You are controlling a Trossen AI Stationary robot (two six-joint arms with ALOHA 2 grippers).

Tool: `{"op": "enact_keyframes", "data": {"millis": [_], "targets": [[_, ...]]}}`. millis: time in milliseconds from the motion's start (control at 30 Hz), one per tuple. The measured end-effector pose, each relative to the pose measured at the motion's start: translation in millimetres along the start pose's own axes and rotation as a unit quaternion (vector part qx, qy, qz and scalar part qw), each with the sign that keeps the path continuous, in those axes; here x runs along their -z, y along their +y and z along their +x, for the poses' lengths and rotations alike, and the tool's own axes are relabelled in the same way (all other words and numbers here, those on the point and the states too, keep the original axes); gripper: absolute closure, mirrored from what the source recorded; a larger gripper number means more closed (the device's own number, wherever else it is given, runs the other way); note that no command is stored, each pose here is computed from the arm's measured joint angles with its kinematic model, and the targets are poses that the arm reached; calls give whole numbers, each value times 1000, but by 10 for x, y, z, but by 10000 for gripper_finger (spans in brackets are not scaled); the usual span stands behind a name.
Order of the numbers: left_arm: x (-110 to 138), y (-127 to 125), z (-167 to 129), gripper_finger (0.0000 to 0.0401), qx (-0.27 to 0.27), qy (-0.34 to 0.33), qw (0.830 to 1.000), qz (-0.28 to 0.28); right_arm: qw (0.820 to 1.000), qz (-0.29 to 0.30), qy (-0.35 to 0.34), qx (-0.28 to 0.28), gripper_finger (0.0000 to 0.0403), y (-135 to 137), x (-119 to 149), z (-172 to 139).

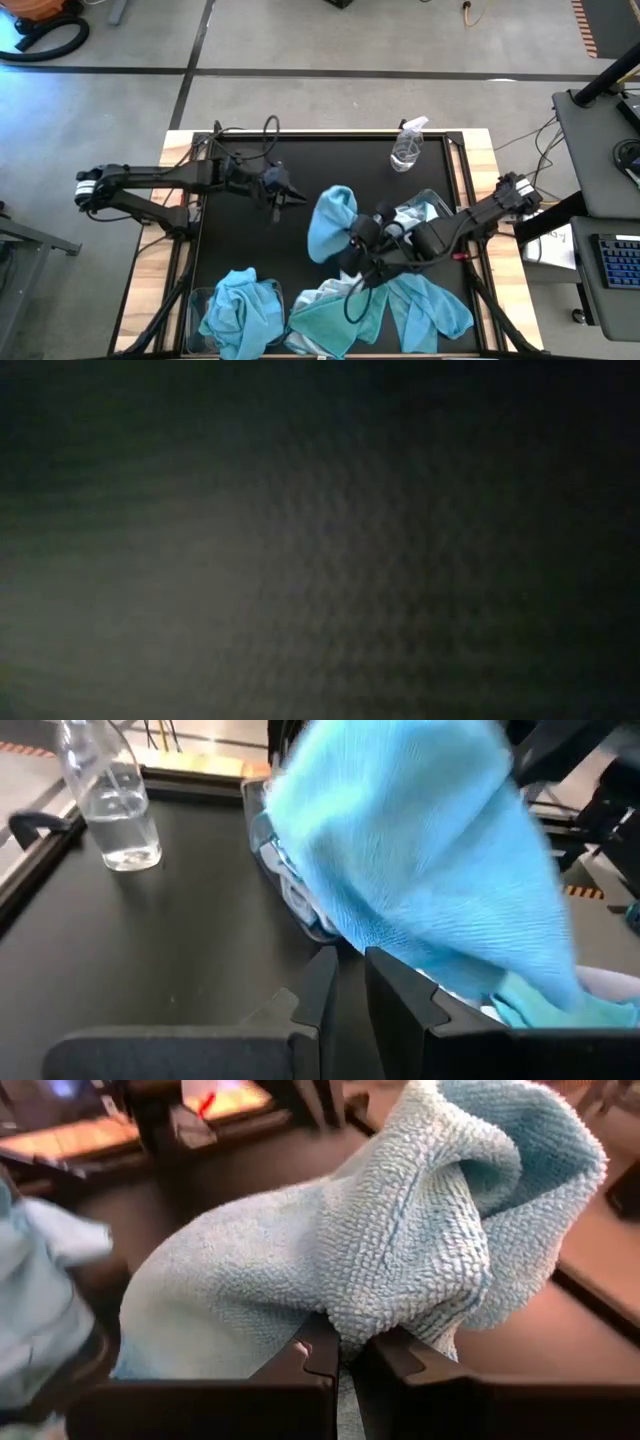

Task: Sort microfiber towel by color & place in baskets
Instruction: Put the blue towel into the bottom transparent bin

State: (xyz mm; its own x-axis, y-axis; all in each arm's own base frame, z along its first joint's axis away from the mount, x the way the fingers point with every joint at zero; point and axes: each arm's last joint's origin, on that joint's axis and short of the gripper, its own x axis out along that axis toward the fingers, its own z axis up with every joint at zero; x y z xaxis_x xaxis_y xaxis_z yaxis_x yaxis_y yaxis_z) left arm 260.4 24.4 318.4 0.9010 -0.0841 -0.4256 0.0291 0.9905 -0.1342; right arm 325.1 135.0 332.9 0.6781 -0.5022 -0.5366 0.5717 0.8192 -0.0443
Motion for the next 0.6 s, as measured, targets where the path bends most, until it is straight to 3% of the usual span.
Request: {"op": "enact_keyframes", "data": {"millis": [133, 367, 600], "targets": [[18, 10, 134, 362, 26, 2, 1000, 1, 1000, -7, -23, -6, 392, -13, -109, 64], [16, -31, 264, 361, 134, -3, 991, -14, 1000, -17, -17, 12, 392, -93, -149, 152], [-5, -100, 278, 361, 151, -12, 988, -18, 999, -24, -20, 26, 392, -133, -171, 190]]}}
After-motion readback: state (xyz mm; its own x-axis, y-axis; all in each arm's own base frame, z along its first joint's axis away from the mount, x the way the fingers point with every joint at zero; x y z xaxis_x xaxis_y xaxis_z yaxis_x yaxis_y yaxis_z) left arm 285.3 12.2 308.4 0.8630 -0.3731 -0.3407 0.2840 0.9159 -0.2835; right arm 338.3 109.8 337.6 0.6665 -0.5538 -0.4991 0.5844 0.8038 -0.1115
